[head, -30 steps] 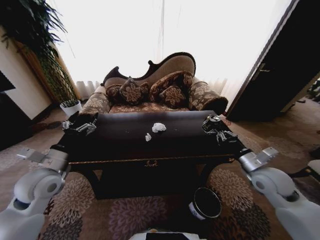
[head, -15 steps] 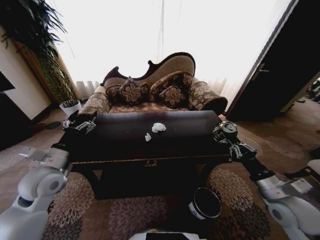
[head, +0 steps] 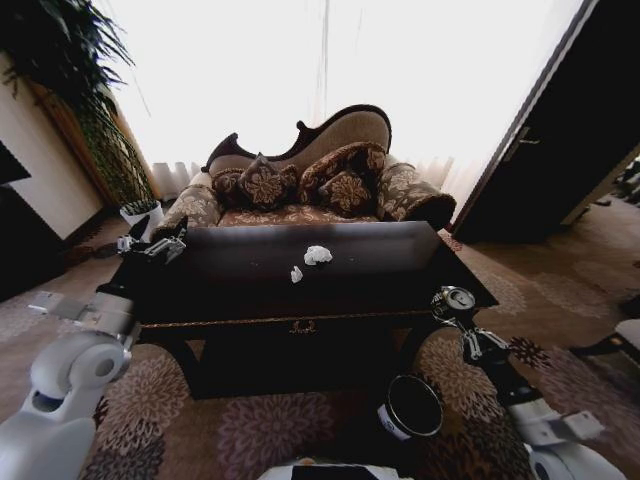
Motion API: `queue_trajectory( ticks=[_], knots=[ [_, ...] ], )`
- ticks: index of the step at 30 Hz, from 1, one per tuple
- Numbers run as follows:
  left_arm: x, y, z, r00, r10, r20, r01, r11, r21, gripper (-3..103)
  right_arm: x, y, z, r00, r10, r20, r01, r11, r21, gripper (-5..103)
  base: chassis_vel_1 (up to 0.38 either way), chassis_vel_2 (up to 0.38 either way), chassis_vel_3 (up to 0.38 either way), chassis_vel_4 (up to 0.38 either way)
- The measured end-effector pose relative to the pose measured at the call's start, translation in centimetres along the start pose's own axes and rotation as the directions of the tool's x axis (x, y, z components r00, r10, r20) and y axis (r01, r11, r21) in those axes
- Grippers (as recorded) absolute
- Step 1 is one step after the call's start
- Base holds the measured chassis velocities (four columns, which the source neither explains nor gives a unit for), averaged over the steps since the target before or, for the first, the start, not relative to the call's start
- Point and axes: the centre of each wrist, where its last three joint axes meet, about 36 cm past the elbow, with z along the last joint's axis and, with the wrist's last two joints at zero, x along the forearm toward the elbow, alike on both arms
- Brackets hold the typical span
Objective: Move to the front of the table and place the trash on the table into the trash bin.
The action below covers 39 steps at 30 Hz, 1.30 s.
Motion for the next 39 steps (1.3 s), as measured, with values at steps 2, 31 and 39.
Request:
queue_trajectory(
  ticks=[2, 31, 39],
  knots=[
    [0.0, 0.1, 0.4, 1.000, -0.005, 0.001, 0.005, 1.000, 0.008, 100, 1.3, -0.3, 1.5, 0.999, -0.042, -0.013, 0.042, 0.999, -0.024, 0, 0.000, 0.000, 0.000, 0.000],
    [1.0, 2.4, -5.9, 1.000, -0.019, 0.018, 0.020, 0.994, -0.106, 100, 8.2, -1.7, 22.2, 0.827, 0.013, -0.561, -0.093, 0.989, -0.114, 0, 0.000, 0.000, 0.000, 0.000],
    [1.8, 2.3, -7.1, 0.999, -0.025, 0.024, 0.028, 0.991, -0.135, 100, 7.2, -1.6, 24.8, 0.779, 0.032, -0.626, -0.171, 0.972, -0.162, 0, 0.000, 0.000, 0.000, 0.000]
  ],
)
